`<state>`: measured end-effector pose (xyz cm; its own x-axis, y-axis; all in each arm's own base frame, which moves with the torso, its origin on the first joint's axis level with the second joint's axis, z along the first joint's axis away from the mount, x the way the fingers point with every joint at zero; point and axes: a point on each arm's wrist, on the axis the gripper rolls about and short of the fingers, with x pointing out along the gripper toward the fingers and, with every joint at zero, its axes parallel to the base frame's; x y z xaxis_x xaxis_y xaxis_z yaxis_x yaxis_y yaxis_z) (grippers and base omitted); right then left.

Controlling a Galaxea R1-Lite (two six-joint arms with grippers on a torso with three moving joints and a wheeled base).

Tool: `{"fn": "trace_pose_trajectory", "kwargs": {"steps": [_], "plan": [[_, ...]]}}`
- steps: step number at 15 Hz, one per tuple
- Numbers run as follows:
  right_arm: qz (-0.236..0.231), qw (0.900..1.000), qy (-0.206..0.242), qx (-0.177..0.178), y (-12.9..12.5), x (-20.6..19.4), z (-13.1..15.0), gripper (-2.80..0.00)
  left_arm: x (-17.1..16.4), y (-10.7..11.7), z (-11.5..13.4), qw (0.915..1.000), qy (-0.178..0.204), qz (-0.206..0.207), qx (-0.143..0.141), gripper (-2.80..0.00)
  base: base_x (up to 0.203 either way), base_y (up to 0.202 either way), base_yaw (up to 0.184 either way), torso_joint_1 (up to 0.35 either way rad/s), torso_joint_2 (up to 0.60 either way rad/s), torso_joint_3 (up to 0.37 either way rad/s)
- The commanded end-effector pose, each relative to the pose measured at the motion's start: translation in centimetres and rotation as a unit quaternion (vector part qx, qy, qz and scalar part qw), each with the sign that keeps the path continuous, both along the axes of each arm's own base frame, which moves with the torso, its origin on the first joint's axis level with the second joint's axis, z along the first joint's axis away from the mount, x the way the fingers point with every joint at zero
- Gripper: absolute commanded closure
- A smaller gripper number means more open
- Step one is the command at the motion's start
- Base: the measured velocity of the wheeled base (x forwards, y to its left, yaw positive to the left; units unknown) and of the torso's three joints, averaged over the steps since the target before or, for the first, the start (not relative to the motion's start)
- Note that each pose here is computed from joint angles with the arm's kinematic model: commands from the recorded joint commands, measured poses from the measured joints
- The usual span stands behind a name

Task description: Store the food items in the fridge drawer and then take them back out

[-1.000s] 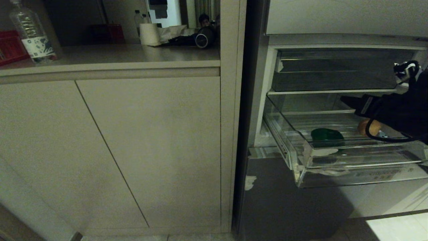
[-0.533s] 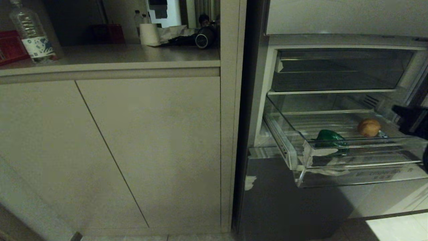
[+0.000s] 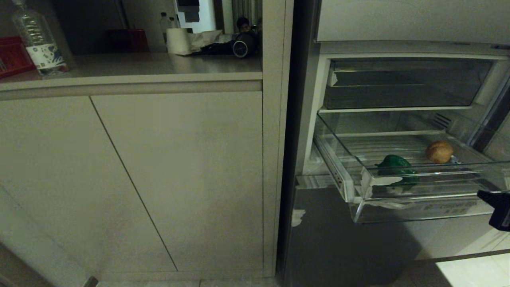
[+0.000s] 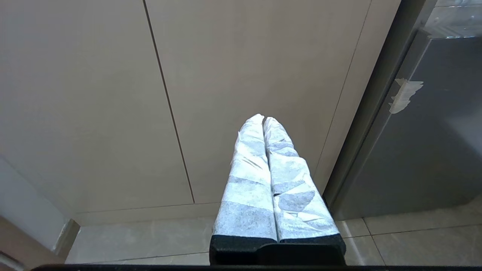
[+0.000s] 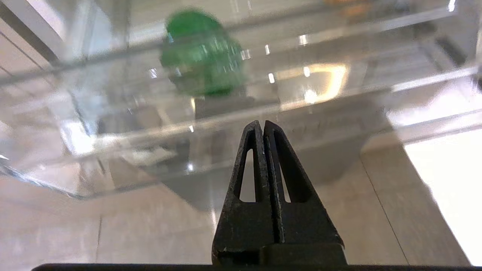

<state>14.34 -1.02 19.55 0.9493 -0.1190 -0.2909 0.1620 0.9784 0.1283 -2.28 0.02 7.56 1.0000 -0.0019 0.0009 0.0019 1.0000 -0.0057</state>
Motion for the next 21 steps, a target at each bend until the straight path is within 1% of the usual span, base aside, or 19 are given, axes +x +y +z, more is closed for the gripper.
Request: {"fn": "trace_pose_trajectory", "kwargs": {"steps": [1, 5, 9, 12, 15, 17, 21], "plan": [[0.002, 1.000, 0.023, 0.003, -0.1, 1.2, -0.3, 0.00, 0.0, 0.0, 0.0, 1.0000, 0.000, 0.000, 0.000, 0.00, 0.000, 0.000, 0.000, 0.000, 0.00, 0.000], [0.002, 0.998, 0.061, 0.008, -0.3, 4.7, -0.8, 0.00, 0.0, 0.0, 0.0, 1.0000, 0.000, 0.000, 0.000, 0.00, 0.000, 0.000, 0.000, 0.000, 0.00, 0.000], [0.005, 0.997, 0.077, 0.010, -0.4, 8.5, -0.9, 0.00, 0.0, 0.0, 0.0, 1.0000, 0.000, 0.000, 0.000, 0.00, 0.000, 0.000, 0.000, 0.000, 0.00, 0.000], [0.011, 0.997, 0.069, 0.013, -0.4, 12.0, -0.3, 0.00, 0.0, 0.0, 0.0, 1.0000, 0.000, 0.000, 0.000, 0.00, 0.000, 0.000, 0.000, 0.000, 0.00, 0.000], [0.048, 0.997, 0.053, 0.019, 0.4, 15.2, -0.4, 0.00, 0.0, 0.0, 0.0, 1.0000, 0.000, 0.000, 0.000, 0.00, 0.000, 0.000, 0.000, 0.000, 0.00, 0.000], [0.069, 0.996, 0.054, 0.021, 1.3, 17.8, -1.6, 0.00, 0.0, 0.0, 0.0, 1.0000, 0.000, 0.000, 0.000, 0.00, 0.000, 0.000, 0.000, 0.000, 0.00, 0.000], [0.089, 0.996, 0.014, 0.022, 2.4, 23.2, -2.8, 0.00, 0.0, 0.0, 0.0, 1.0000, 0.000, 0.000, 0.000, 0.00, 0.000, 0.000, 0.000, 0.000, 0.00, 0.000]]}}
